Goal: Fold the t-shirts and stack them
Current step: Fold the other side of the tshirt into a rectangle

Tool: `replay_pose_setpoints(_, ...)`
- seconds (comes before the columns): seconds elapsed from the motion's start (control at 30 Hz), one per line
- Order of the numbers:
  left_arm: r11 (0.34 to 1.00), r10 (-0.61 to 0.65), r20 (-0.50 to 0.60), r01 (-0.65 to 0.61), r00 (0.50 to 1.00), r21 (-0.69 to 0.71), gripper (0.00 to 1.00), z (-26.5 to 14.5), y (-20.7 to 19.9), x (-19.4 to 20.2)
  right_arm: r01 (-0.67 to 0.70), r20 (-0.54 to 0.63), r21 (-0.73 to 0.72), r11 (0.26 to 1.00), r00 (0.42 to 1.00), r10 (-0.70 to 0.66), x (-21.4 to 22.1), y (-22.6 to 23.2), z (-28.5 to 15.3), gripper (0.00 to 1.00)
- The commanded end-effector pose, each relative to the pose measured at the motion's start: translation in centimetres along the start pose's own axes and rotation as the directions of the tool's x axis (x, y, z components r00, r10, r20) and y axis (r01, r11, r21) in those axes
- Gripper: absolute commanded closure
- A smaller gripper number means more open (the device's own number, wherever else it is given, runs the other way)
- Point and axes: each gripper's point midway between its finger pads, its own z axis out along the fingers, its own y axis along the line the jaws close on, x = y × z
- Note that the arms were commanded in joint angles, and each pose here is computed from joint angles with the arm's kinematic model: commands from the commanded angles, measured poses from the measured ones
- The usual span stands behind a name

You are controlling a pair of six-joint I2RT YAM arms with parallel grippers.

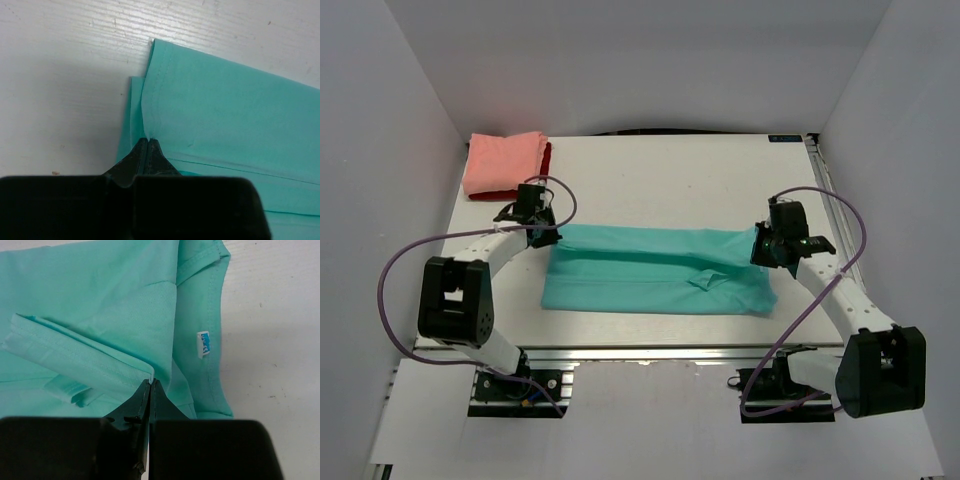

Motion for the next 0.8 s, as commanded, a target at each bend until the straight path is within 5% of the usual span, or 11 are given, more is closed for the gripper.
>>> replay_pose_setpoints(0.0,0.999,0.003,0.048,-0.005,0.999,0.032,1.0,-1.4,-0.6,-0.9,-0.013,0.016,0.002,1.0,1.0,0.013,-0.1,0.0,-0.5,1.0)
replay_pose_setpoints(0.77,1.0,0.001,-0.01,-0.001,1.0,0.001,1.0,-1.4,0.3,2.4,-0.006,-0.085,0.009,1.0,0.996,0.007,3.7,-0.4,0.1,1.0)
